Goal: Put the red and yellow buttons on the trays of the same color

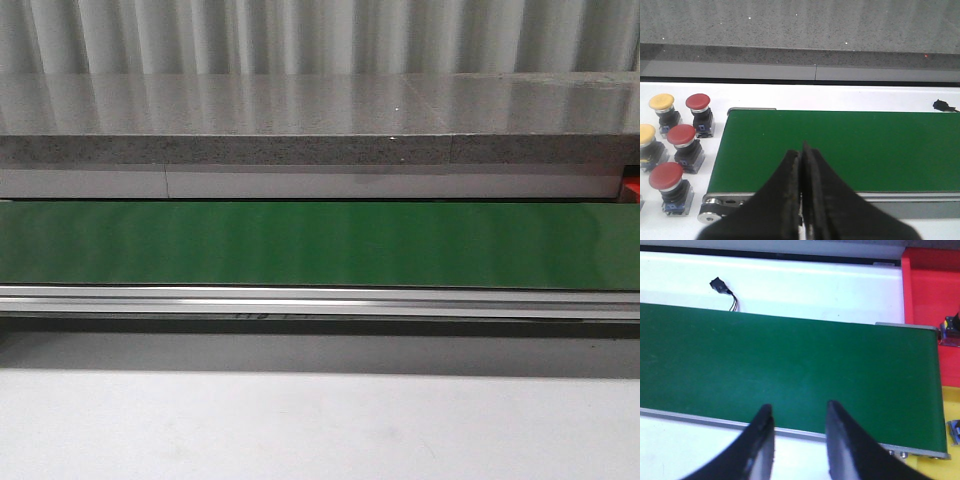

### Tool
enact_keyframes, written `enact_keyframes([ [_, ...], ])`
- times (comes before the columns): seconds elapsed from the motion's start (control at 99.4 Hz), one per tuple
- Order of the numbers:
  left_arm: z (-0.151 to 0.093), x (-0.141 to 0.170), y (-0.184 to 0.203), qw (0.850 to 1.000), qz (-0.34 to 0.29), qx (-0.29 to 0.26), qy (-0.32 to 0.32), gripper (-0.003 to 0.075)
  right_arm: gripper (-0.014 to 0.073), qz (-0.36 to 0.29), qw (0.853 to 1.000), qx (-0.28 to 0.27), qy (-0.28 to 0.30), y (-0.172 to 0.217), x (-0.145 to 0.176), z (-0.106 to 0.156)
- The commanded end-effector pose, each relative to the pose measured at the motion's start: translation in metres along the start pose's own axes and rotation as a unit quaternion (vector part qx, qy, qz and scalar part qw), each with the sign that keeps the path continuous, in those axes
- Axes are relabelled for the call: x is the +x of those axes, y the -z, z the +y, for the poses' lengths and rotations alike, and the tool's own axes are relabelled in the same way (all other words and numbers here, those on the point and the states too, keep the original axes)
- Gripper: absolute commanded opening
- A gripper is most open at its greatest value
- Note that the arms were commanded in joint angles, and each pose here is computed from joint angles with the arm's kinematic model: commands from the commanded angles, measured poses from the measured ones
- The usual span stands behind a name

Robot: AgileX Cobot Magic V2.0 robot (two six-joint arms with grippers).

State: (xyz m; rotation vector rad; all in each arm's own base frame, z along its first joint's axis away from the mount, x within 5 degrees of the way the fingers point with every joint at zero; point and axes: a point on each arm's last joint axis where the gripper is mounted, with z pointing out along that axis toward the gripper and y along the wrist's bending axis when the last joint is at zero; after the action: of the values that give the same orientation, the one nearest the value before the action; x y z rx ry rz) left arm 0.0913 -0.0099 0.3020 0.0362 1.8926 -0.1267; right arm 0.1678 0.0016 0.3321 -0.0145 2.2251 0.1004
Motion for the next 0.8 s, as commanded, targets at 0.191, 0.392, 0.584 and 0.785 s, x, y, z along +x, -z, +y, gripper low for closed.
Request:
enact_keyframes([
  [0.191,-0.0014,-0.0145,0.0028,0.999,-0.047,0.005,0.006,-0.0019,-0.0098,-0.06,0.998,0.004,0.007,0.0169,-0.0049,0.0015],
  [0.392,-0.0014,-0.0145,0.0028,0.999,-0.047,0.005,0.006,-0.0019,-0.0124,-0.06,0.998,0.004,0.007,0.0169,-0.0047,0.0015],
  [0.584,-0.0014,-0.0145,0.0028,0.999,-0.047,0.005,0.006,-0.0018,-0.0124,-0.05,0.999,0.002,0.007,0.0164,-0.0031,0.0017],
  [0.785,-0.0014,-0.0145,0.0028,0.999,-0.047,0.005,0.006,0.0096,-0.0124,-0.049,0.999,0.002,0.007,0.016,-0.0031,0.0017],
])
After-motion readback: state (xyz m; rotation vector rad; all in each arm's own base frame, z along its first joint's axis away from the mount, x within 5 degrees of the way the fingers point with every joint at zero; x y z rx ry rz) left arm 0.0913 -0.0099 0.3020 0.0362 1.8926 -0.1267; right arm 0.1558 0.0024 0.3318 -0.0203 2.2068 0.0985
